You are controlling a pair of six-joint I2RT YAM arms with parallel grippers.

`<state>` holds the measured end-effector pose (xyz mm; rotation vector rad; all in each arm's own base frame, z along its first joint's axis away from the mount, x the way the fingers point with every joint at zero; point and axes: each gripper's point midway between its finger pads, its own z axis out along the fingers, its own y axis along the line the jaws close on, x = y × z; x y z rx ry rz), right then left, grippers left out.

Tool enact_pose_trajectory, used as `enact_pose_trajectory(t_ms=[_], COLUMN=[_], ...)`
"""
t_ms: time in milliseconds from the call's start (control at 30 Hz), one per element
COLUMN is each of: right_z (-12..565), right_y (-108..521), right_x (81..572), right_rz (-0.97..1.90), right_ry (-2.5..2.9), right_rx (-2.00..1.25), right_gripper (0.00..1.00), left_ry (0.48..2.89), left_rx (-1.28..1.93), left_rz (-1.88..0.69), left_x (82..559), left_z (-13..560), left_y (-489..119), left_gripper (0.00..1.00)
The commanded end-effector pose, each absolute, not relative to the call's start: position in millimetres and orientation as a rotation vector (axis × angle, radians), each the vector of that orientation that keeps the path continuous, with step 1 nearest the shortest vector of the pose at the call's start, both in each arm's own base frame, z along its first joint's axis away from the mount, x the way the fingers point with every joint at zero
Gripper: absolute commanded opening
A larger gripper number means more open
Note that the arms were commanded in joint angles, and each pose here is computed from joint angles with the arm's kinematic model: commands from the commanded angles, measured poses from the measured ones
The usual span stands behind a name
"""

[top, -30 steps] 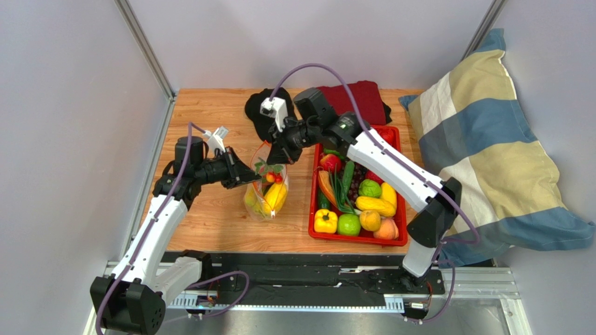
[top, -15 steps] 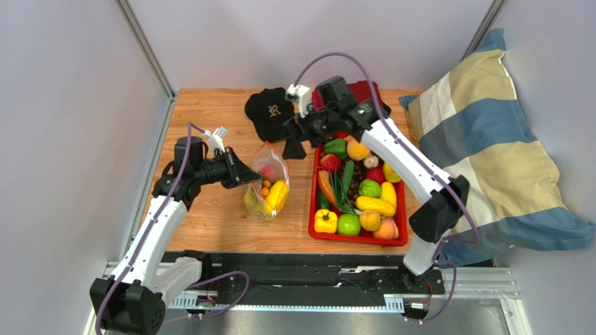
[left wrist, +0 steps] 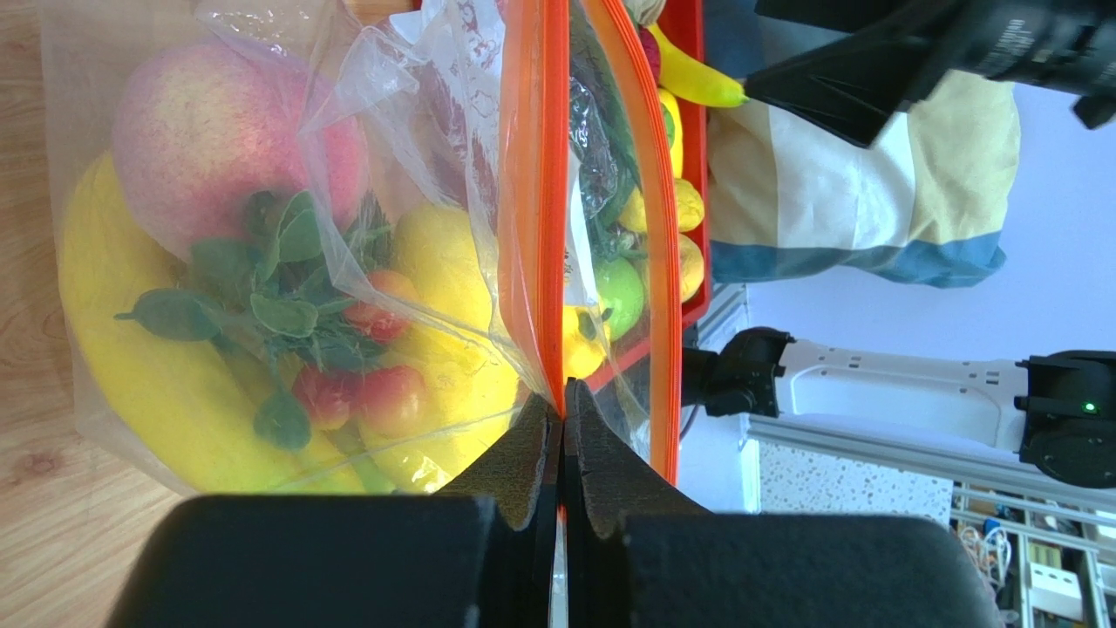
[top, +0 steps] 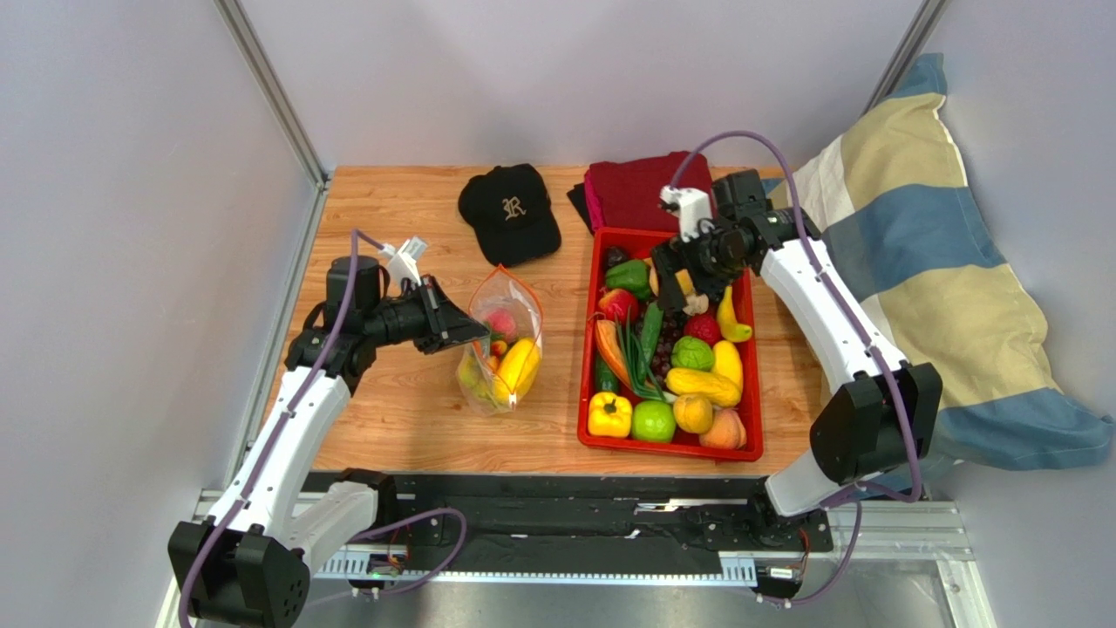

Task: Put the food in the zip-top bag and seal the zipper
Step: Pick up the fake fruit from the bin.

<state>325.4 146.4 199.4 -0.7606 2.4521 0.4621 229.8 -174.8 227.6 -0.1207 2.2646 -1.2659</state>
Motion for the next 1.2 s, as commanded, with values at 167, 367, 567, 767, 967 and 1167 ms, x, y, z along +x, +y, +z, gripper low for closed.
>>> enact_pose_trajectory(t_ms=[167, 367, 567, 767, 967, 1167], right_z=[158.0, 136.9, 117.3, 96.9, 88.4, 87.5], right_y=[57.0, 58.1, 60.8, 67.0, 70.1, 73.0], right_x=[350.8, 364.7, 389.0, 404.2, 402.5, 395.2], right_rz=[0.168, 0.179, 0.179, 0.21, 0.231, 0.265], right_ry=[2.567, 2.588, 2.573, 2.579, 2.577, 2.58], right_rx=[-0.706, -0.708, -0.701, -0.674, -0.682, -0.676], right_gripper=[0.91, 0.89, 0.9, 0.88, 0.8, 0.56], left_ry=[2.222, 2.224, 2.231, 2.237, 2.242, 2.243], left_rx=[-0.083, -0.08, -0.076, -0.072, -0.071, -0.071], left_rz=[-1.288, -1.277, -1.271, -1.265, -1.259, -1.261], left_x=[233.5, 234.1, 233.6, 234.7, 234.7, 234.0], left_z=[238.2, 237.4, 235.9, 235.2, 234.2, 233.9], left_y=[-178.1, -177.3, -176.9, -176.6, -176.2, -176.2], left_gripper=[0.0, 0.0, 0.0, 0.0, 0.0, 0.0])
